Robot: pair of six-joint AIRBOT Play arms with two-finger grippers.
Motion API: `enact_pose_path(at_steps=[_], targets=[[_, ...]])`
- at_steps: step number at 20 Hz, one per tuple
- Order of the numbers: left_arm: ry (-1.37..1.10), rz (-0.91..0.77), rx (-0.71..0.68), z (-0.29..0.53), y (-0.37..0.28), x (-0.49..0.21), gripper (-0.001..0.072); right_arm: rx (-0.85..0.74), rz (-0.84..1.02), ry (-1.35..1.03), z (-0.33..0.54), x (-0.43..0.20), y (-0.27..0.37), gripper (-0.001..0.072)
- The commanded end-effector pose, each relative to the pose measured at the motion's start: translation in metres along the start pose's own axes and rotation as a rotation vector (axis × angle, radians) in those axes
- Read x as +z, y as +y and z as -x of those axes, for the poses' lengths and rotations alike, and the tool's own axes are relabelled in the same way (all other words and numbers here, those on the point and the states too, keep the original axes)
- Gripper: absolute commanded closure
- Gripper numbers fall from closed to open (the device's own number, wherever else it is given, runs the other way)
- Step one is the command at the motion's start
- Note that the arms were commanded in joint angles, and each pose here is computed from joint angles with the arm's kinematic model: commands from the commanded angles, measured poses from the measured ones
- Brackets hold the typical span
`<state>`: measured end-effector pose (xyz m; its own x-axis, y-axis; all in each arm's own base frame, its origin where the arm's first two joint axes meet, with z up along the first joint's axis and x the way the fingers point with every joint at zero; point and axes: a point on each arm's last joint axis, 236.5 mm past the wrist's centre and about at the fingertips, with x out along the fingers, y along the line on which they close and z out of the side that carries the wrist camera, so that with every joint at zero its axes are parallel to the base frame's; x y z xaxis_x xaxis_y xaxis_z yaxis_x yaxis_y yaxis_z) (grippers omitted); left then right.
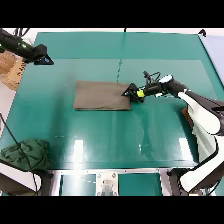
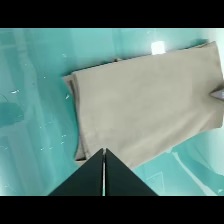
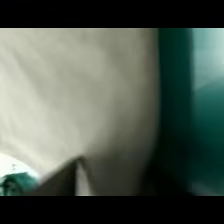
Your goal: Fold the shirts.
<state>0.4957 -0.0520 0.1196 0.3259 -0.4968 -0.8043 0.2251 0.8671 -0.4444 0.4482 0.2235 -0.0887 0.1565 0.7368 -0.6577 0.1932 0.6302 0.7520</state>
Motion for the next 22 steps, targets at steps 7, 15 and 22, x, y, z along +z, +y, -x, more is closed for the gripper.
enact_pose_path(at_steps=[7,15,22], targets=[[0.016,-0.001,-0.003,0.001,-0.001,-0.004,0.068,0.144,0.19,-0.223,0.122,0.052,0.118,0.0691],[0.033,-0.005,-0.007,0.001,-0.002,-0.008,0.068,-0.088,0.115,-0.693,0.356,0.07,0.073,0.0692],[0.044,-0.024,-0.01,0.001,-0.002,-0.011,0.068,-0.303,-0.07,-1.017,0.52,0.019,-0.002,0.0692]])
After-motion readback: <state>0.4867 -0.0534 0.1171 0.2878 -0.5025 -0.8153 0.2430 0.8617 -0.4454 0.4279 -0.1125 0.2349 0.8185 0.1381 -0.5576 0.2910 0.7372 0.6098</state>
